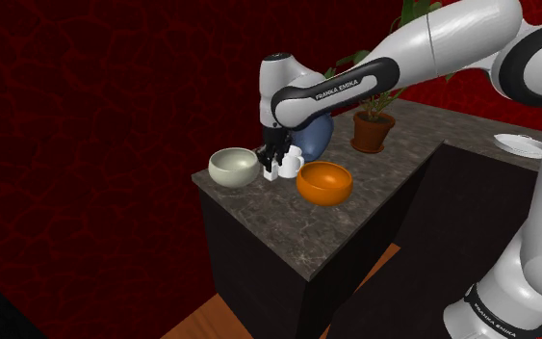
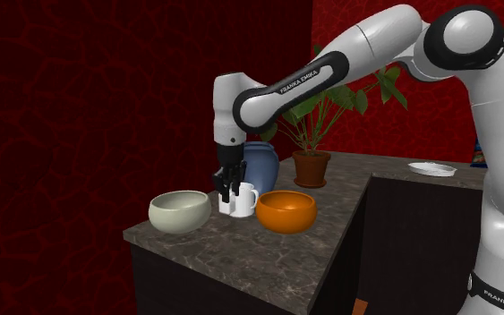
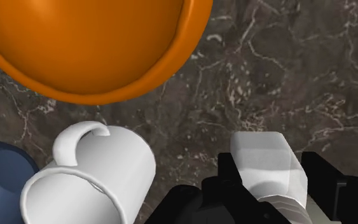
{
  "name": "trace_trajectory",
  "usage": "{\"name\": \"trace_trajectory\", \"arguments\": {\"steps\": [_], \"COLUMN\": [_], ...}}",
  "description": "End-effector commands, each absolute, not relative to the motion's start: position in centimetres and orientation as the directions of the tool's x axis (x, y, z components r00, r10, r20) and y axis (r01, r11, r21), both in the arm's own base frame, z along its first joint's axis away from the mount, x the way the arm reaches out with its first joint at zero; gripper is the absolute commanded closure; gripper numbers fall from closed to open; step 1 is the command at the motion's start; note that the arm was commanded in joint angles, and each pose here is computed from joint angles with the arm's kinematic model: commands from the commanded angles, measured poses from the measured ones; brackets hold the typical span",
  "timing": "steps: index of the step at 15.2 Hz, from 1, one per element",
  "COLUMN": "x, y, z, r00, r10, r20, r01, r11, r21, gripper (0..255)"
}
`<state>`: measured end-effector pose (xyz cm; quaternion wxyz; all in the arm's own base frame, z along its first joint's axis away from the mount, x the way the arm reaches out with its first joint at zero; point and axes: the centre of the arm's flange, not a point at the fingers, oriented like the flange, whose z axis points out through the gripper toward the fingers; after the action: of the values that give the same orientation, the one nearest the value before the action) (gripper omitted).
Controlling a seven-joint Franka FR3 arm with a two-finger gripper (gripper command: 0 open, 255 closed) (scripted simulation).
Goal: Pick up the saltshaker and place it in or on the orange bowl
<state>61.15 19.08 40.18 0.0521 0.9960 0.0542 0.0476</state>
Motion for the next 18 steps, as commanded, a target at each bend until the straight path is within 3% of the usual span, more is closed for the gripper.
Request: {"name": "trace_trajectory", "arguments": {"steps": [1, 18], "x": [61.1, 61.1], "y": [19.2, 19.2], "z": [41.3, 50.0], "r00": [0.990, 0.990], "r10": [0.113, 0.113], "r20": [0.089, 0.089], "r01": [0.103, 0.103], "r11": [-0.989, -0.989], "r21": [0.109, 0.109], "gripper": [255, 255]}}
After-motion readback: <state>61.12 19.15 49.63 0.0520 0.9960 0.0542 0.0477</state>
